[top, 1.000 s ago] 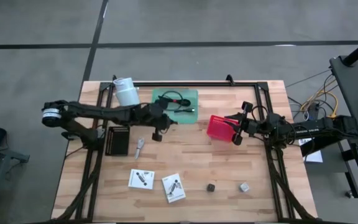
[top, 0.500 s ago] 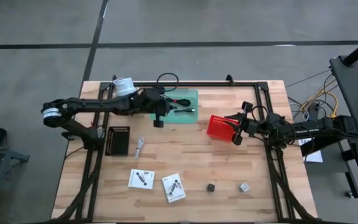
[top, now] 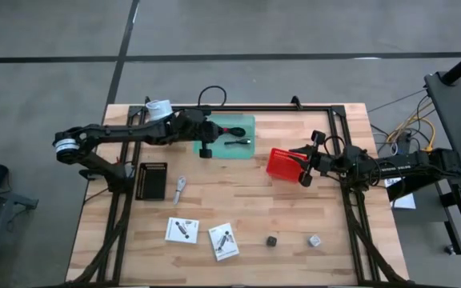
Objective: Pick and place items into bin
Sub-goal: Put the black charger cable into the blue bin
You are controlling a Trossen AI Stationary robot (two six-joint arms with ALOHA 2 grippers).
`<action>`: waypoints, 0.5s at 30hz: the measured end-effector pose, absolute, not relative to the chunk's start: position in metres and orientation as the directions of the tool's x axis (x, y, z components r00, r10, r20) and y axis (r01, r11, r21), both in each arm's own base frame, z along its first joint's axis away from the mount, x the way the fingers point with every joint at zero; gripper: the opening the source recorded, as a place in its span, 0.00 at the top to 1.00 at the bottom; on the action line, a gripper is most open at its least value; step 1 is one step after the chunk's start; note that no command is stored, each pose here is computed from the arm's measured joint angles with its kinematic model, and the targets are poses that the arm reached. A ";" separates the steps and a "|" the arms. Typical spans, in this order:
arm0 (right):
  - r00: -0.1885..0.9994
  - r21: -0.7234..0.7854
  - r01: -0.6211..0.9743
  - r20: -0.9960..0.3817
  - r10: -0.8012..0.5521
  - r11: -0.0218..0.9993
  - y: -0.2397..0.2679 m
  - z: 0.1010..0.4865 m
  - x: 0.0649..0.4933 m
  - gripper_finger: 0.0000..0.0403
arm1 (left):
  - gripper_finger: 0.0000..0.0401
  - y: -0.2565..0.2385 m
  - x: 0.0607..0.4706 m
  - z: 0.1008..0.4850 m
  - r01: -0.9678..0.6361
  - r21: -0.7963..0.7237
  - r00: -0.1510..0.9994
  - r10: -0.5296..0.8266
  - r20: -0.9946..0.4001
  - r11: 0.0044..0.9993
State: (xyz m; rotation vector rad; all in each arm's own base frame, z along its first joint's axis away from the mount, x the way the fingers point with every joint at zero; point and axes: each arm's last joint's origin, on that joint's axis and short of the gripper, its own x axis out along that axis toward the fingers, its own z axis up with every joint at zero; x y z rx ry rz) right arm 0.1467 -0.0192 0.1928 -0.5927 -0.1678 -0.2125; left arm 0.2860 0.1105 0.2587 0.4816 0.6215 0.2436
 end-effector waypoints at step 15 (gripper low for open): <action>0.962 -0.527 0.251 0.228 -0.149 0.812 -0.019 0.196 0.147 0.86 | 0.97 0.117 0.284 0.260 -0.100 0.507 0.797 0.374 -0.475 0.856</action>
